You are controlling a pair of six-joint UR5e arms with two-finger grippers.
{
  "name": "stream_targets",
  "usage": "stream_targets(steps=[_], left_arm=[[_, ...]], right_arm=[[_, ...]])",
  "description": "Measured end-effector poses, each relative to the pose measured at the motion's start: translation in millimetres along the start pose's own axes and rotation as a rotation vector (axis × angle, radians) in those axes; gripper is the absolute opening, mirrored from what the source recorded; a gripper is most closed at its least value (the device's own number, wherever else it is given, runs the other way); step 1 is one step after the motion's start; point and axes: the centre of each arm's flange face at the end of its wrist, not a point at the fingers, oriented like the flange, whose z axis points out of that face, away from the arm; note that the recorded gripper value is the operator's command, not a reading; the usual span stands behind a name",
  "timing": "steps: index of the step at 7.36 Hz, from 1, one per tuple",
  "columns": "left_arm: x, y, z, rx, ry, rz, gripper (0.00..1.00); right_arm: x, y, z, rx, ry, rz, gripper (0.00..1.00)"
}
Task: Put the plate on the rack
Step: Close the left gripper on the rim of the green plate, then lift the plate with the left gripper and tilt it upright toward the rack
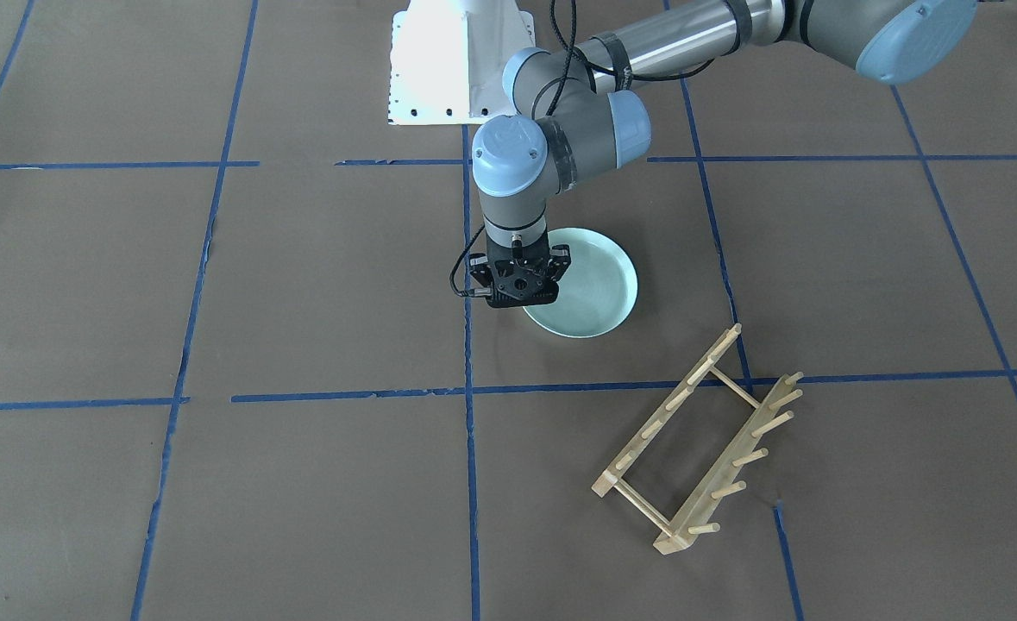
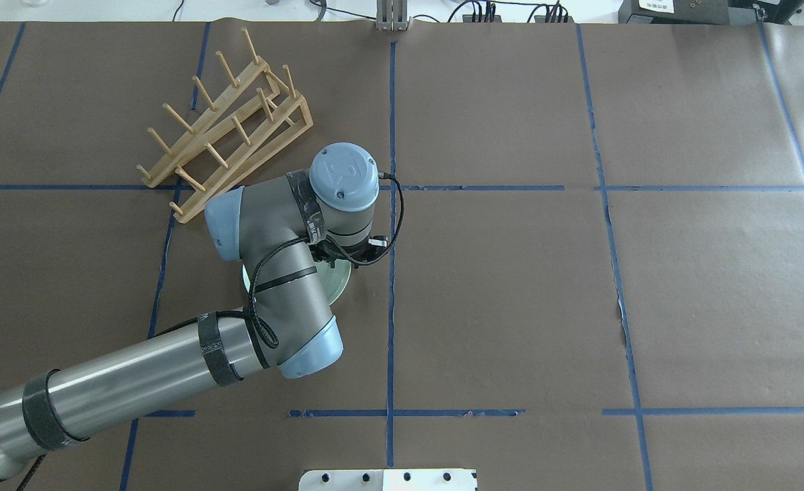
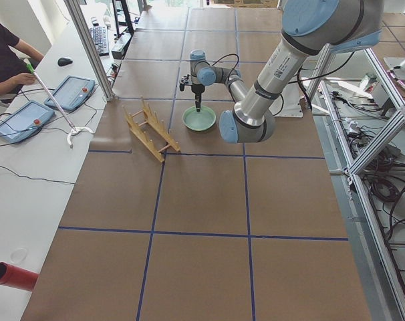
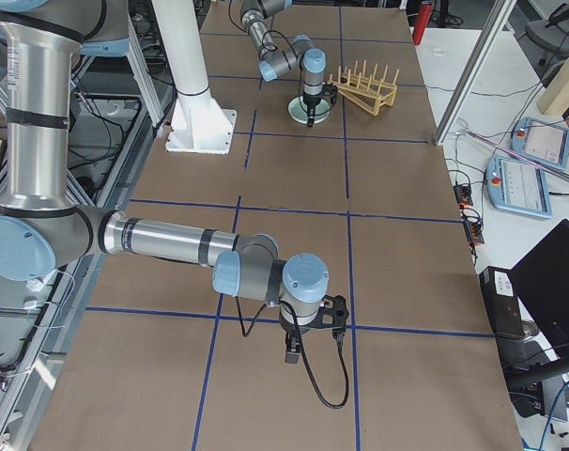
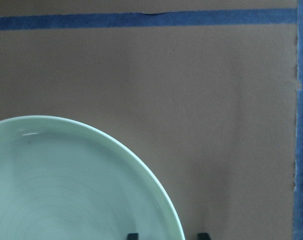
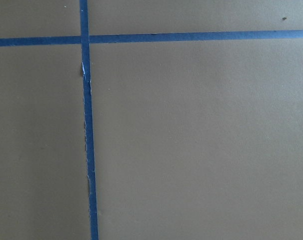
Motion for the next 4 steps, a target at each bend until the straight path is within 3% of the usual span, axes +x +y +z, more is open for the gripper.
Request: stream_targets(steps=[3, 4], left_arm=[[-3.4, -6.1, -10.0, 0.008, 0.017, -0.016, 0.00], [-5.8, -16.1, -33.9, 0.036, 0.057, -0.050, 0.00]], right_arm=[[0.0, 0.0, 0.0, 0.000, 0.000, 0.000, 1.00], [0.0, 0.0, 0.0, 0.000, 0.000, 0.000, 1.00]])
